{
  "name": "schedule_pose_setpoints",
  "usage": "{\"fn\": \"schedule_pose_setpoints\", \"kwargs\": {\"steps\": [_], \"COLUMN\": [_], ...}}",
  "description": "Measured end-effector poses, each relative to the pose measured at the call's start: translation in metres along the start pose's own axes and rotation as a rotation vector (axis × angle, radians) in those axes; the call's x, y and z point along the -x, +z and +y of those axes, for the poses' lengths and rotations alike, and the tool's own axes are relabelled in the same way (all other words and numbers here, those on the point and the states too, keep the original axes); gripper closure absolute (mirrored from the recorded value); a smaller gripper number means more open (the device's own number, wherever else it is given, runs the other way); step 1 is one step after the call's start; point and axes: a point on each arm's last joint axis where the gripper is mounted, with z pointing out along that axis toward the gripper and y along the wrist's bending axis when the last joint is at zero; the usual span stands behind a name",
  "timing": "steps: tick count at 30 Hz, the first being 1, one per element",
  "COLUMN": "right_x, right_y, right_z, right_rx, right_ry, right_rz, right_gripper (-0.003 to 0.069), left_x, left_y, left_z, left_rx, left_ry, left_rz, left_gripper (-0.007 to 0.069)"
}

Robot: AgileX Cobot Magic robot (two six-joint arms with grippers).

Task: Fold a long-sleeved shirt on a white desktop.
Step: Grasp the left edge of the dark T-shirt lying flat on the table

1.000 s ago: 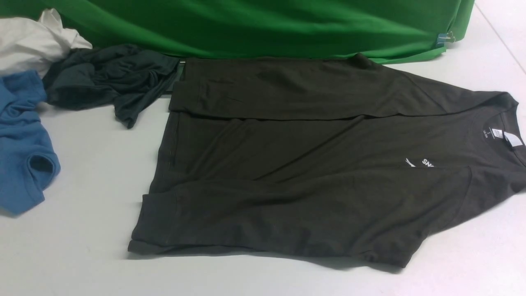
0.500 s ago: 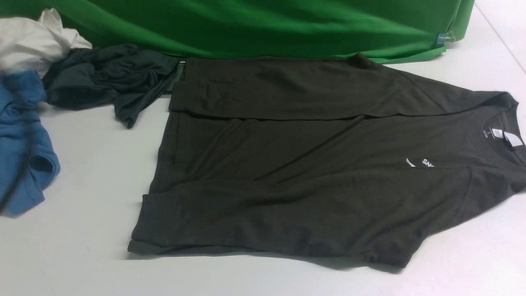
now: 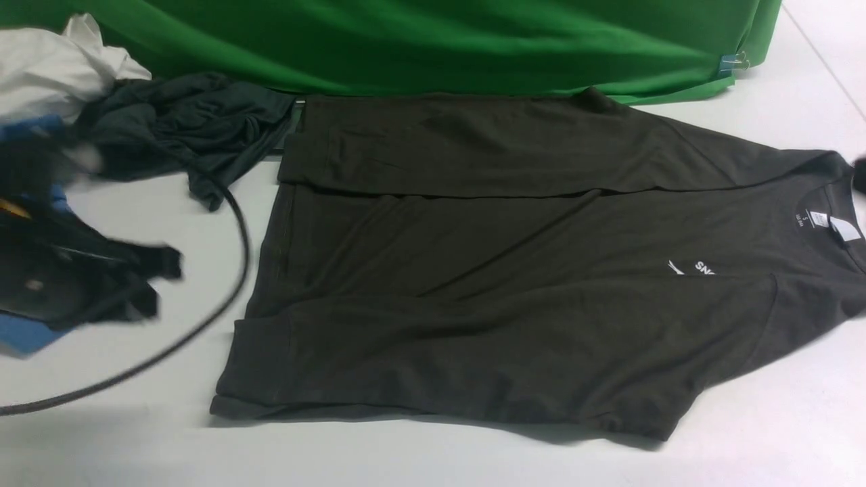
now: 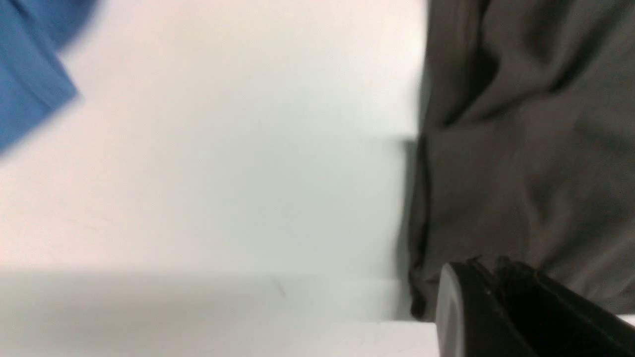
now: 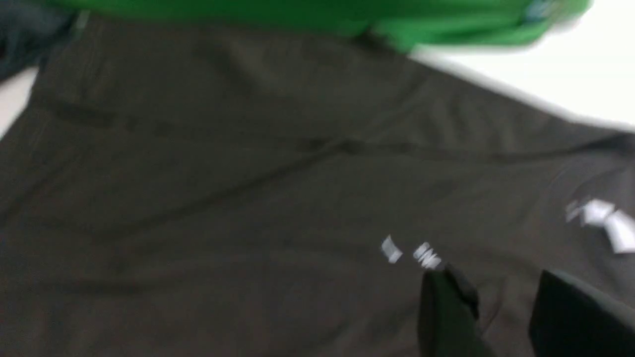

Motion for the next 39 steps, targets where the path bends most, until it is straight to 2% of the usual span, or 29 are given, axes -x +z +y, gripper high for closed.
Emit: {"fn": "schedule_pose_setpoints", "kwargs": {"steps": [5,6,10,11,13,16,19,22,25,30,39], "right_x": [-0.004,-0.005,-0.006,-0.006,-0.006,-0.006,-0.006,-0.006,-0.006,-0.006,-0.006], "right_y": [0.01,0.013,0.017,0.017,0.017,0.017,0.017,0.017,0.017,0.017,0.017], "right_z": [0.013,0.015,0.017,0.017,0.017,0.017,0.017,0.017,0.017,0.017,0.017], "right_rx": [0.044,0.053,0.055,0.055,0.055,0.056,0.056,0.056,0.056,0.056,0.056], "right_ry": [-0.044,-0.052,-0.057,-0.058,-0.064,-0.076,-0.08,-0.08,-0.08,-0.082,-0.082], "right_rz": [0.066,0.077,0.092,0.093,0.094,0.093,0.093,0.094,0.094,0.095,0.095], "right_gripper": [0.0419,0.0419,0.0419,0.0419,0.0419,0.0419,0.0419,0.0419,0.0419,0.0419,0.0419], "left_x": [0.006,0.01,0.028,0.029,0.038,0.041,0.038,0.037,0.04,0.04,0.048], "left_y": [0.031,0.039,0.057,0.058,0.073,0.09,0.104,0.109,0.109,0.109,0.099], "left_z": [-0.002,-0.006,-0.014,-0.014,-0.012,-0.01,-0.011,-0.014,-0.016,-0.016,-0.022], "left_rx": [-0.034,-0.041,-0.055,-0.055,-0.051,-0.056,-0.095,-0.135,-0.156,-0.156,-0.2], "left_ry": [0.058,0.092,0.171,0.174,0.195,0.226,0.267,0.279,0.292,0.296,0.312], "left_rz": [0.07,0.079,0.065,0.065,0.074,0.115,0.16,0.163,0.145,0.14,0.174], "left_gripper": [0.0378,0.0318,0.0158,0.0158,0.0108,0.01,0.0127,0.0188,0.0302,0.0561,0.0584]}}
